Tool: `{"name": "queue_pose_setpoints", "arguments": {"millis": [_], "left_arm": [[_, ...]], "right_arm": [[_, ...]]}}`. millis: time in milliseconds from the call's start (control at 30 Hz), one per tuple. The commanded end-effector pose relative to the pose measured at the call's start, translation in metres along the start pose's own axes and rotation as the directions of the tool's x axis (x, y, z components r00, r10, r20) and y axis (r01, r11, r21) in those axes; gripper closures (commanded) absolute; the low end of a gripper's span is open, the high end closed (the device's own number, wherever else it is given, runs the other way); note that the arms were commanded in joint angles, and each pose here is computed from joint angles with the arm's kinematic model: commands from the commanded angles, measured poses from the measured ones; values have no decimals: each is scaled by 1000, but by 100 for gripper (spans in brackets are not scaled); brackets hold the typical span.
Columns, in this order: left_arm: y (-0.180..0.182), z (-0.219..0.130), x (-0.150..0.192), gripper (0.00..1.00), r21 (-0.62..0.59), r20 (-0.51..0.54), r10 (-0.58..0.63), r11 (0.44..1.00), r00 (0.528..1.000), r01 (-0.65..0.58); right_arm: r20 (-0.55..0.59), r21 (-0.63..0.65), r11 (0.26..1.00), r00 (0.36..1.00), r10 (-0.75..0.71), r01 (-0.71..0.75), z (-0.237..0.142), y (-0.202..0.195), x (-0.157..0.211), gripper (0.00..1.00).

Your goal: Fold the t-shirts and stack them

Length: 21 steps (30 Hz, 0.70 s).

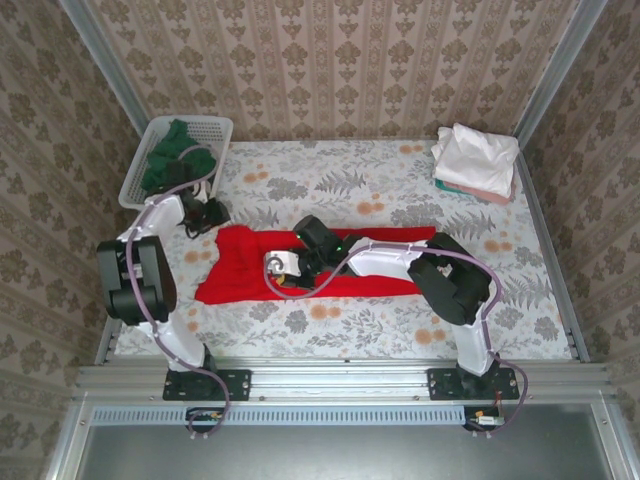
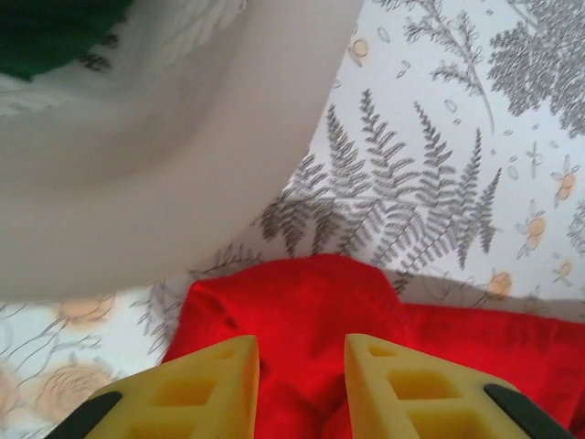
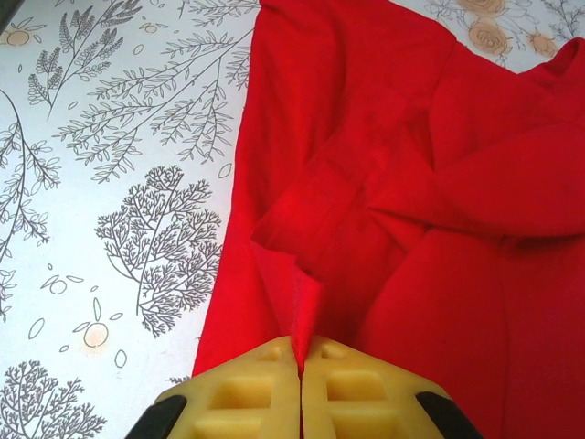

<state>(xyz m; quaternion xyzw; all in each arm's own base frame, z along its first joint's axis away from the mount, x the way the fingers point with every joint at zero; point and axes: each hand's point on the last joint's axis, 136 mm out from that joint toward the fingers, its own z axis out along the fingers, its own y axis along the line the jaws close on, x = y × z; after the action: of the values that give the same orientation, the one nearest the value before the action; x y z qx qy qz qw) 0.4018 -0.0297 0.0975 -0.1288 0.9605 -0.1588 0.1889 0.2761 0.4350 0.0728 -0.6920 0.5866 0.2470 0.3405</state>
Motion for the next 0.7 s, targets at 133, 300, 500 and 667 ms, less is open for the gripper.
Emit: {"name": "queue_pose_setpoints", "arguments": {"millis": [133,300,500,667], "left_arm": [[-47,-40,58,48,33,76,218,975,973,-221],[-54,-20,91,48,54,-11,254,966,967,-254],[-59,6,96,46,-1,-88,271,962,959,-272],[-61,25,101,46,-70,-160,311,943,937,-326]], "right_arm": [[-17,-8,1000,1000,17,-17,7,8,11,90],[-24,8,1000,1000,9,-9,5,9,15,88],[0,-5,999,999,-32,32,-3,20,16,85],[-17,-6,999,999,-41,41,-5,22,20,85]]}}
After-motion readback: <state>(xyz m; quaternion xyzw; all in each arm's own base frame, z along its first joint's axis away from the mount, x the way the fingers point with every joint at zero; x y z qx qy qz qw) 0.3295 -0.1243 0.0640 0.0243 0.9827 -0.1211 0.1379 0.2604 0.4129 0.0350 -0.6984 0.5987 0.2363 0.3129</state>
